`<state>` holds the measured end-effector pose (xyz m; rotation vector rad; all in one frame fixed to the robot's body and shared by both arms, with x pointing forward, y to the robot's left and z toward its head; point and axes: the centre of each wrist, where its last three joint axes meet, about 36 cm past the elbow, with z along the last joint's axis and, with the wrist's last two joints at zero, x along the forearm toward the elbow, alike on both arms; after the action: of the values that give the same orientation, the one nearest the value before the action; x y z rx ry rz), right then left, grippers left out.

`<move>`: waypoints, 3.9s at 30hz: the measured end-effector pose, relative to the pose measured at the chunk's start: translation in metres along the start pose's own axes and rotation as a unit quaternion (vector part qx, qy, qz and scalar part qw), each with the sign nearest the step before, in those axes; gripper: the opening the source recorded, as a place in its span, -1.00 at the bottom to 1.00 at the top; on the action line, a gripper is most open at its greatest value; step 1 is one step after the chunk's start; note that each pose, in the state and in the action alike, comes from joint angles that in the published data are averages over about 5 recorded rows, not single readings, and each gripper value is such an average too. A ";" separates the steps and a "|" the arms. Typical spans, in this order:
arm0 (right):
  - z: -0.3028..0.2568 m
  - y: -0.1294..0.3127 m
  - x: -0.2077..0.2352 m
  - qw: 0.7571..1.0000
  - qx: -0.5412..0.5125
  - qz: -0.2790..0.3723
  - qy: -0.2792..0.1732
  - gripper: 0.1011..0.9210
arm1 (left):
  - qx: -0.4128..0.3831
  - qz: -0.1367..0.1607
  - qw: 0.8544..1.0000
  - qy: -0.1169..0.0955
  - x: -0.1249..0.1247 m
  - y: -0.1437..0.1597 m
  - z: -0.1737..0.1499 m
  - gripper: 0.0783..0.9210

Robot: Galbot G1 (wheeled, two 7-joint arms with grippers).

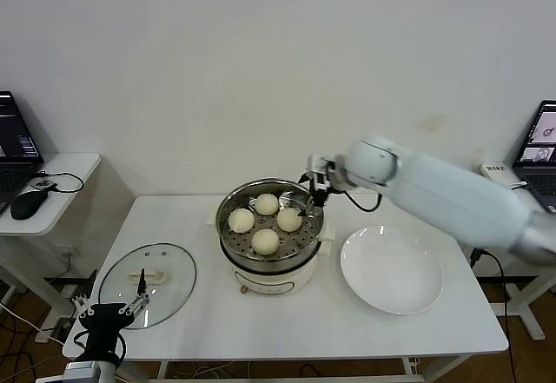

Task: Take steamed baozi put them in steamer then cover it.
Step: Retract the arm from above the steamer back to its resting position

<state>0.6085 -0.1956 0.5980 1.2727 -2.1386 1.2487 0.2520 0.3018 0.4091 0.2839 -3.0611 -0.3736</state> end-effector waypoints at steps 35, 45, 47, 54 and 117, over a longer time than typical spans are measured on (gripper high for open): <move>0.229 0.299 0.085 0.802 -0.366 0.438 -0.176 0.76 | -0.406 0.026 0.912 -0.047 -0.002 0.029 0.087 0.77; 0.247 0.348 0.096 0.785 -0.392 0.462 -0.129 0.76 | -0.571 0.087 0.812 -0.083 -0.010 0.047 0.113 0.77; 0.249 0.355 0.098 0.782 -0.396 0.465 -0.123 0.76 | -0.593 0.094 0.795 -0.086 -0.017 0.050 0.118 0.77; 0.257 0.379 0.104 0.776 -0.406 0.473 -0.098 0.76 | -0.640 0.104 0.757 -0.083 -0.048 0.062 0.133 0.77; 0.268 0.427 0.095 0.772 -0.439 0.456 -0.056 0.76 | -0.658 0.111 0.743 -0.057 -0.179 0.075 0.176 -0.30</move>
<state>0.2349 -0.3793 0.2975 -0.1512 -2.9487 0.1932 0.4028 0.4478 0.2523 -0.1941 -2.0487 -2.2844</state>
